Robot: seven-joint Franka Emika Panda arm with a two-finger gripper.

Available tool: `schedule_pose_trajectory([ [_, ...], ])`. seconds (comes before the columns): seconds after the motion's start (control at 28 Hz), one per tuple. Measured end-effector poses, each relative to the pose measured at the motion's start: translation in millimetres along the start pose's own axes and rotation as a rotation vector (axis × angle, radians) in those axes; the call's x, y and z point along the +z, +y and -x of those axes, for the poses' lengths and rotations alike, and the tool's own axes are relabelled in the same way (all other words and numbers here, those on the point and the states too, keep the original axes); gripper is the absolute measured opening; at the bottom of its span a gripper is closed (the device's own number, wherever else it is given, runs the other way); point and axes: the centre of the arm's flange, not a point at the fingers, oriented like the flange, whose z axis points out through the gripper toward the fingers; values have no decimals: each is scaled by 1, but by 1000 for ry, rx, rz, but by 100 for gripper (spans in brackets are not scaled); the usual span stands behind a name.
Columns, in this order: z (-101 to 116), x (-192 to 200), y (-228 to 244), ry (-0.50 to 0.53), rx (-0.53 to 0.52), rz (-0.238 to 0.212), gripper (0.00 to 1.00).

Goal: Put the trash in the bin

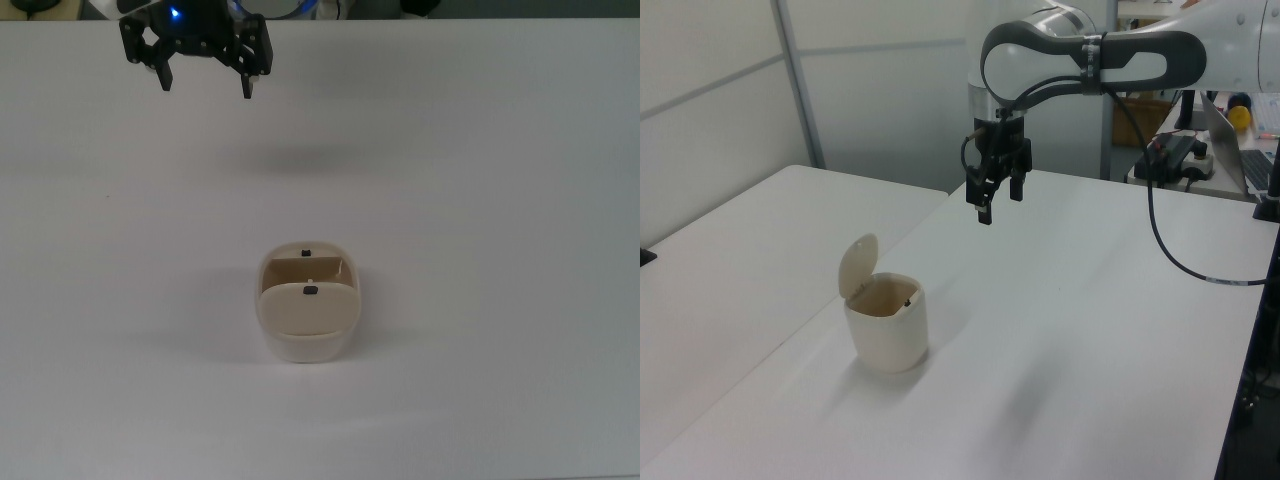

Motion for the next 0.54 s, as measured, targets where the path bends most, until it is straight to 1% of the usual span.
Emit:
schedule_pose_trajectory([
  [0.11, 0, 0, -1, 1, -26, 0, 100],
  [0.54, 2, -1, -16, -6, -58, -2, 100],
])
